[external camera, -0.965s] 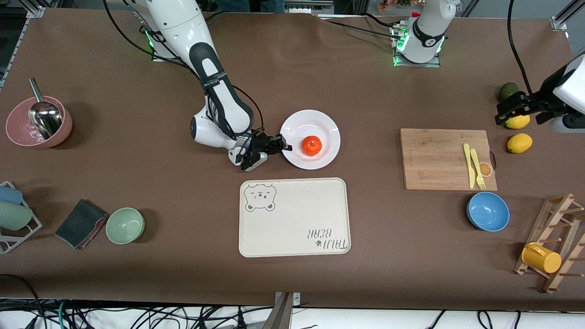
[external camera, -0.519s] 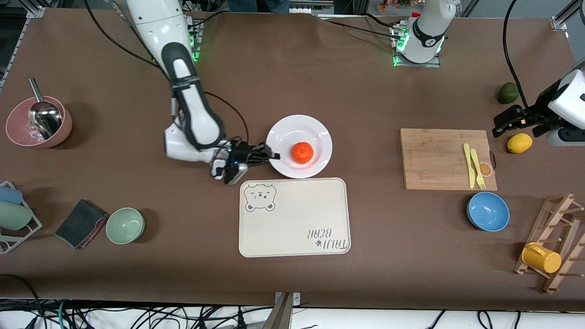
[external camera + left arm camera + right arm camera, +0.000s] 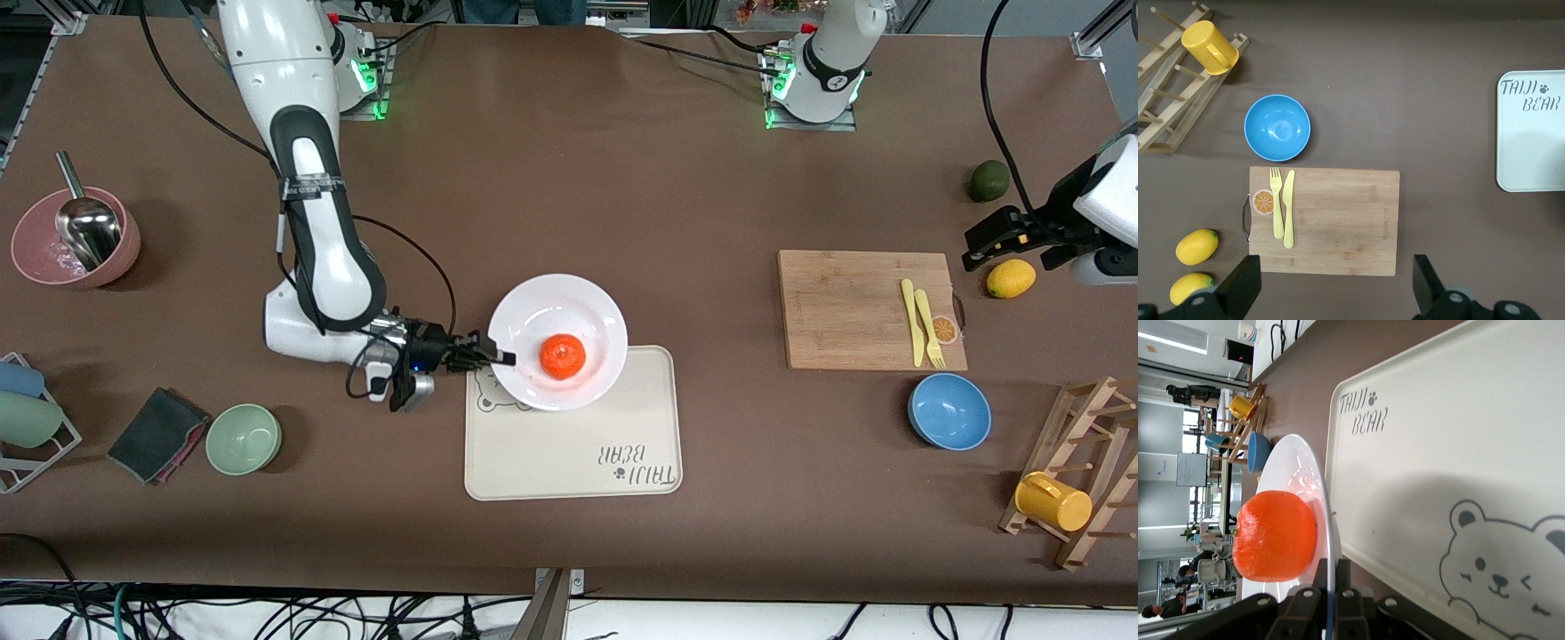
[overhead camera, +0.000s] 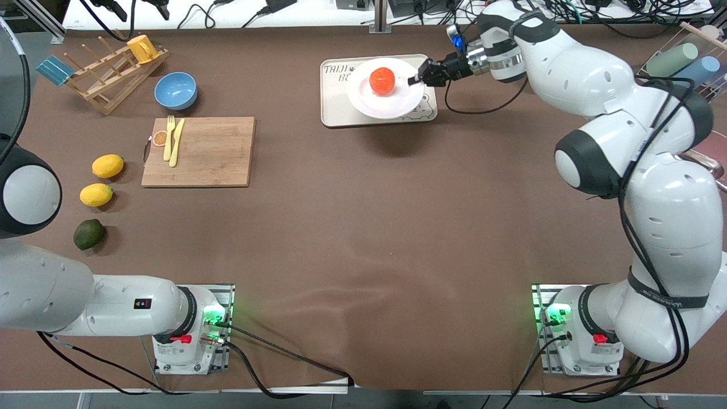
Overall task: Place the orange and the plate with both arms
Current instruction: 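Slide the plate with the right gripper onto the bear tray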
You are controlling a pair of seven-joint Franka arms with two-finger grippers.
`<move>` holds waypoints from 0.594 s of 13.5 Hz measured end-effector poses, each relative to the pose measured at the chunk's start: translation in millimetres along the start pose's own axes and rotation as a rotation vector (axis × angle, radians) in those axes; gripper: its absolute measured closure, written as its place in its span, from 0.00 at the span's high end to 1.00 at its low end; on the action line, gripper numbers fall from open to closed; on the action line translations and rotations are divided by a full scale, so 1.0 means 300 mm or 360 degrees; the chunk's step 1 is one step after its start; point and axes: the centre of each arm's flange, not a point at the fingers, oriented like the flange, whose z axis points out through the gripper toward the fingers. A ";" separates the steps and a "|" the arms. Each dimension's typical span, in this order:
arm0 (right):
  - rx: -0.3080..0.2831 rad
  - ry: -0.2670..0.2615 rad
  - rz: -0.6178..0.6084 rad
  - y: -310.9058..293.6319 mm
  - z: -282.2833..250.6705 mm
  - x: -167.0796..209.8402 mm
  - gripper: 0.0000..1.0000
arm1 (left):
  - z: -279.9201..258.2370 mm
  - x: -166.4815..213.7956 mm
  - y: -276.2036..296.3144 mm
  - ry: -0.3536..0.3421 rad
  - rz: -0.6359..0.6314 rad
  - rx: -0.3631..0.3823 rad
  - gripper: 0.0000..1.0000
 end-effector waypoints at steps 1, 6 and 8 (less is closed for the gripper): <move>-0.0031 0.0039 0.0020 -0.003 0.025 0.039 0.05 | -0.003 0.001 -0.002 0.0004 -0.0002 0.0000 1.00; -0.0156 0.0152 0.0042 0.064 0.167 0.120 0.05 | -0.008 0.007 -0.012 0.0029 -0.0010 -0.0001 1.00; -0.0201 0.0164 0.0043 0.125 0.212 0.118 0.05 | -0.008 0.007 -0.015 0.0030 -0.0012 0.0000 1.00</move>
